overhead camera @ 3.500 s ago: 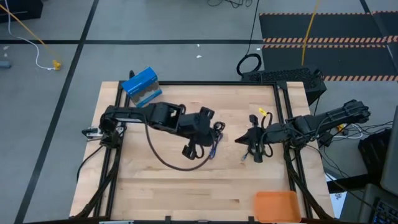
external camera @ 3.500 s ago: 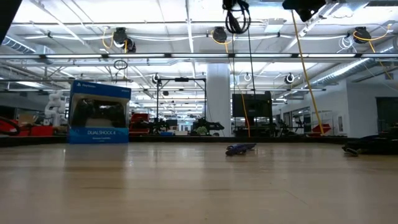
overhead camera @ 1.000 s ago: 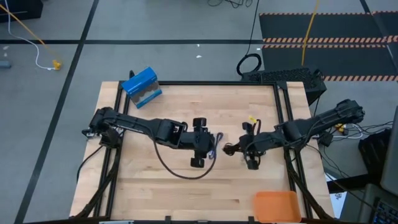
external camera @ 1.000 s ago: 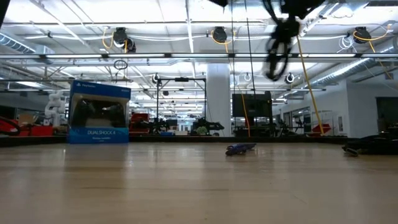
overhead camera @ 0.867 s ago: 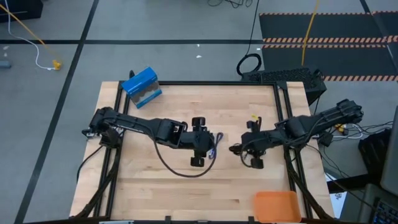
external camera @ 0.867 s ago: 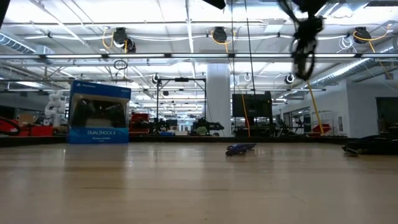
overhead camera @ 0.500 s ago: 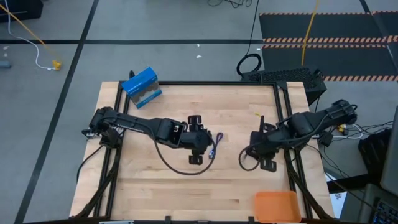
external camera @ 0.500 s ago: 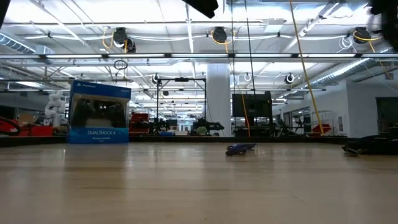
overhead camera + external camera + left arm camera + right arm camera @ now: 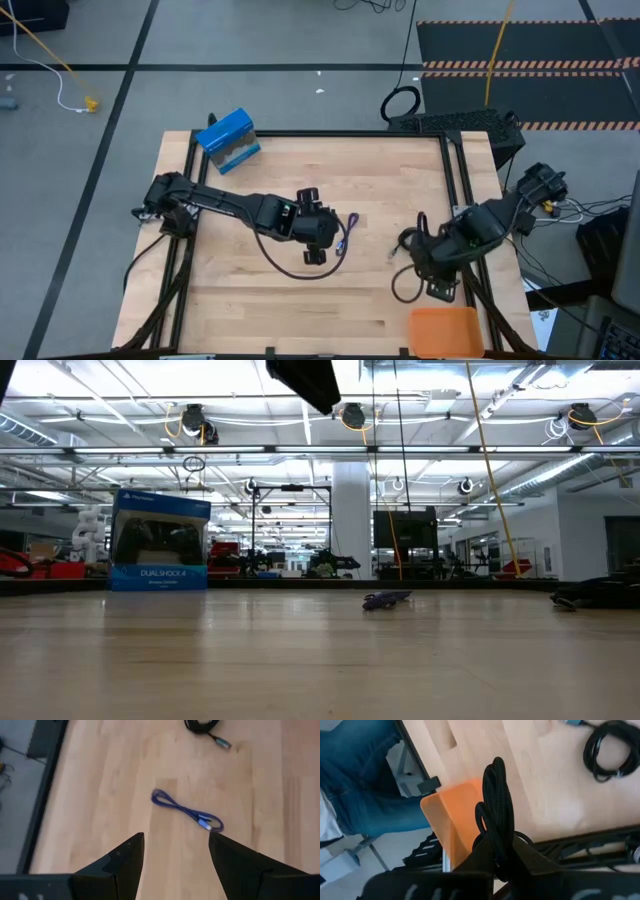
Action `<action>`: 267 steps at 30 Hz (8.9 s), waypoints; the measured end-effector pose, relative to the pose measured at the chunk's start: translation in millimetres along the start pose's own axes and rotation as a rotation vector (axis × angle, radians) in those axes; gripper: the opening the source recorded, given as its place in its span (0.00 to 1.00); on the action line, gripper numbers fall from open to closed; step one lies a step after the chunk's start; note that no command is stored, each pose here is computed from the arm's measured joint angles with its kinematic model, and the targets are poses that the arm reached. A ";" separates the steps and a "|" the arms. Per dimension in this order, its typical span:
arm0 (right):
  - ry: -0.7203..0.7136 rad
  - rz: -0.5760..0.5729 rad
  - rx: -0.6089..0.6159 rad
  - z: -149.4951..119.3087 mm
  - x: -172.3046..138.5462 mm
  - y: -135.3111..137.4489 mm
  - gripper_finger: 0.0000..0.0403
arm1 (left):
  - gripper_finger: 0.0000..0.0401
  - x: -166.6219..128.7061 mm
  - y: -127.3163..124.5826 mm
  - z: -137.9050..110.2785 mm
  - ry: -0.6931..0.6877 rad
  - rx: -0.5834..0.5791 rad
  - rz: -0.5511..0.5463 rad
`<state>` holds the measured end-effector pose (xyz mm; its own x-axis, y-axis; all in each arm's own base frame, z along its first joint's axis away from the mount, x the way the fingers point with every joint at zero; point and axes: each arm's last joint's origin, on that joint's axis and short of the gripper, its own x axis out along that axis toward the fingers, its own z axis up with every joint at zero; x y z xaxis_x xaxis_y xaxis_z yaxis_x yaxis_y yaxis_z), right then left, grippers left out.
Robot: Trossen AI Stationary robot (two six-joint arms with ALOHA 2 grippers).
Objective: Pick and place USB-C Cables
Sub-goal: Put the bottom black charger cable into the orange bin, then put the black charger cable into the orange bin
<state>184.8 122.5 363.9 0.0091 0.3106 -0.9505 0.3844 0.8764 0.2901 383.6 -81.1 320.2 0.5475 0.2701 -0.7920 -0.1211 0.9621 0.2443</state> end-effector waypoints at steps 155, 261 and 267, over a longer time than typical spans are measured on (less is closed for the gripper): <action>-0.023 -0.338 -0.271 57.0 91.8 -90.9 0.46 | 0.56 -24.8 -62.8 12.4 -0.296 -0.073 -0.163; -0.118 -0.160 -0.193 25.5 190.4 -114.4 0.03 | 0.56 -24.6 -62.7 12.1 -0.294 -0.052 -0.159; -0.106 -0.146 -0.182 28.7 174.8 -103.3 0.04 | 0.56 -24.6 -62.7 12.1 -0.294 -0.051 -0.158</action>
<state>173.2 75.7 164.6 0.0657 0.1436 -0.9875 0.2166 0.9639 0.1546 387.7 -148.5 331.2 0.7772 0.1018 -0.6210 -0.0530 0.9939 0.0966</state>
